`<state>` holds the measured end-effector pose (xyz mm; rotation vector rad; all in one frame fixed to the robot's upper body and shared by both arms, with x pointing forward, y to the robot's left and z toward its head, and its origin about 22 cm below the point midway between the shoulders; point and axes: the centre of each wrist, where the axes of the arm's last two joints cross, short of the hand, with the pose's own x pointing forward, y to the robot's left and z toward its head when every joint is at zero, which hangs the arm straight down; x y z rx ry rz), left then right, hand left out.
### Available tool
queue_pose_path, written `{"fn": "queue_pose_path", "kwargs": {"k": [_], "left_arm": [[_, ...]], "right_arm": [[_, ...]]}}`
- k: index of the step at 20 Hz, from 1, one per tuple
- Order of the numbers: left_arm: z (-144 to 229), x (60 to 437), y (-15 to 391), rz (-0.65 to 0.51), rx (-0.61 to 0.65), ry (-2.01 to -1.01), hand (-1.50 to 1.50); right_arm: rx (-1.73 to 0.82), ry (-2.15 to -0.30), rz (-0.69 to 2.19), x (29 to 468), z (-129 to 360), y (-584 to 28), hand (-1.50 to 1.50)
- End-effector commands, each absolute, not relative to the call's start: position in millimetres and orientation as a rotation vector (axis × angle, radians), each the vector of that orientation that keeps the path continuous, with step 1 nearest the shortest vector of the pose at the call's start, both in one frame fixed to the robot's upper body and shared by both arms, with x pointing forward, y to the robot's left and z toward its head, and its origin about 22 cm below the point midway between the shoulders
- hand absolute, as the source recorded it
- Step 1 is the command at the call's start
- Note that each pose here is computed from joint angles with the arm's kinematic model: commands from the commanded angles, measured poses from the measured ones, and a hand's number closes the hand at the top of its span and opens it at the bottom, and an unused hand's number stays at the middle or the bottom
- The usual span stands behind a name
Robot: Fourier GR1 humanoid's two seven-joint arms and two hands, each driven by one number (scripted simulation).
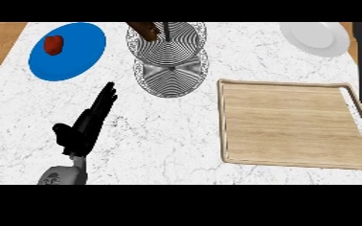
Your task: Pick the sweet potato from the tray and place it in the tiered basket
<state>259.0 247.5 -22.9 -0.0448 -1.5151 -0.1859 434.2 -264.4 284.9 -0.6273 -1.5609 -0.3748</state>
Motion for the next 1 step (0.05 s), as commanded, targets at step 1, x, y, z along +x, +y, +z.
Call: {"fn": "queue_pose_path", "kwargs": {"k": [1], "left_arm": [[-22.7, 249.5, 260.8, -0.169, -0.046, -1.493, 0.00]], "right_arm": [[-0.626, -1.574, -0.317, 395.3, 279.1, -316.3, -1.50]]}}
